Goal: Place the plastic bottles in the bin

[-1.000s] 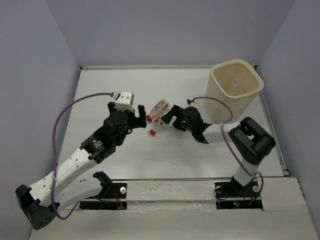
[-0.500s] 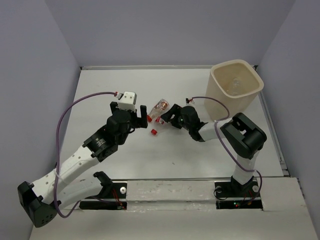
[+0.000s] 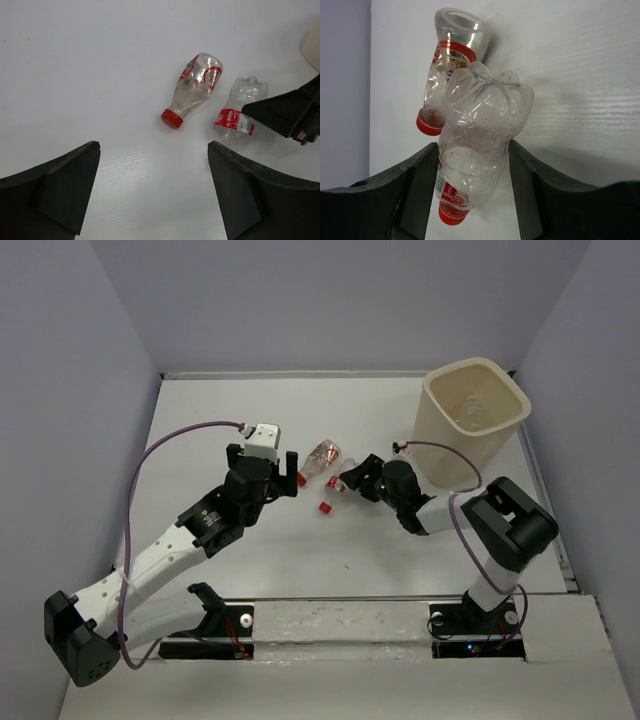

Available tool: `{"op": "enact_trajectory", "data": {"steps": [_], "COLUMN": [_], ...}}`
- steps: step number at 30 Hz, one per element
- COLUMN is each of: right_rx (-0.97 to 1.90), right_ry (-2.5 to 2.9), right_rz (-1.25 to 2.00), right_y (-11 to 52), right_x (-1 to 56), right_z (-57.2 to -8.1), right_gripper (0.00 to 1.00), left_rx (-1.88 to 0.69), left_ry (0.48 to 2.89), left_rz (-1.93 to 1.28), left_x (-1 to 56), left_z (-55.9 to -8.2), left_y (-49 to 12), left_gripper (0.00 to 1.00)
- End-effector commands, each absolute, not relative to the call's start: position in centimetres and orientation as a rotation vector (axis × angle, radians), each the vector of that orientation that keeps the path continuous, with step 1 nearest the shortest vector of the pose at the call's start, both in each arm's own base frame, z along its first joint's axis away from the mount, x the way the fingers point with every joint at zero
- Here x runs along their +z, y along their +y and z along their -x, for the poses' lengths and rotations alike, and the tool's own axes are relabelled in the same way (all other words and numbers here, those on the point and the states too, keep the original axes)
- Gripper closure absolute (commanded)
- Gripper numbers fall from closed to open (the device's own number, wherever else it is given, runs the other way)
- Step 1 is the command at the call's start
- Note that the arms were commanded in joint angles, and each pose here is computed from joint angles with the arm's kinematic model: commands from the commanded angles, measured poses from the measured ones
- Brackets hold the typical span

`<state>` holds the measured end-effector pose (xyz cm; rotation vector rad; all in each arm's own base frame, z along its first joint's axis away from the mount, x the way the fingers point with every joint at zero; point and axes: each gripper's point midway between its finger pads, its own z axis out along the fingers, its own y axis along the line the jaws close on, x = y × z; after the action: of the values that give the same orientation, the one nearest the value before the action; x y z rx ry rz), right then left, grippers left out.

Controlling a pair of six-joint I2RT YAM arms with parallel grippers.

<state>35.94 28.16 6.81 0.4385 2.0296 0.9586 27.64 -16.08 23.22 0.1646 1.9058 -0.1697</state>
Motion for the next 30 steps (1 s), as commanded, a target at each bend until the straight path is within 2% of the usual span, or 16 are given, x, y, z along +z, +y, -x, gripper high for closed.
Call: {"op": "enact_trajectory", "data": {"steps": [1, 8, 9, 11, 12, 14, 15, 16, 19, 23, 25, 30], "right_rx": [0.980, 0.992, 1.018, 0.960, 0.947, 0.813, 0.728, 0.653, 0.291, -0.015, -0.070, -0.275], "right_ry": [1.879, 1.768, 1.687, 1.640, 1.542, 1.476, 1.386, 1.351, 1.250, 1.206, 1.201, 1.275], "right_rz": [-0.367, -0.139, -0.107, -0.020, -0.011, 0.055, -0.006, -0.018, -0.021, -0.193, -0.231, -0.336], "right_y": [26.8, 25.9, 25.8, 25.2, 24.4, 22.7, 20.4, 19.0, 13.4, 4.9, 3.0, -2.2], "right_x": [12.2, 21.2, 25.2, 28.0, 32.6, 35.8, 39.8, 41.3, 45.9, 48.6, 48.8, 45.8], "right_z": [-35.5, -32.7, -32.3, -31.9, -31.6, -31.5, -31.6, -31.7, -32.5, -34.4, -35.4, -38.5], "right_gripper": [0.76, 0.77, 0.77, 0.77, 0.77, 0.77, 0.77, 0.77, 0.77, 0.78, 0.78, 0.78], "left_rx": [-0.164, -0.195, -0.208, -0.221, -0.235, -0.254, -0.278, -0.289, -0.366, -0.448, -0.440, -0.283], "left_ry": [1.897, 1.900, 1.904, 1.917, 1.924, 1.942, 1.951, 1.965, 1.987, 2.015, 2.005, 2.004], "left_rz": [-0.156, -0.152, -0.155, -0.168, -0.179, -0.191, -0.199, -0.202, -0.177, -0.123, -0.092, -0.133], "left_x": [23.5, 23.6, 23.5, 23.2, 23.0, 22.7, 22.7, 22.4, 22.5, 21.7, 21.7, 19.8], "left_z": [-28.3, -28.9, -29.0, -29.2, -29.2, -29.3, -29.3, -29.3, -29.5, -30.1, -30.8, -33.1], "left_y": [-15.9, -16.1, -16.2, -16.6, -16.9, -17.6, -18.1, -18.5, -19.9, -21.8, -22.4, -23.7], "left_gripper": [0.01, 0.01, 0.01, 0.01, 0.01, 0.01, 0.01, 0.01, 0.01, 0.01, 0.01, 0.01]}}
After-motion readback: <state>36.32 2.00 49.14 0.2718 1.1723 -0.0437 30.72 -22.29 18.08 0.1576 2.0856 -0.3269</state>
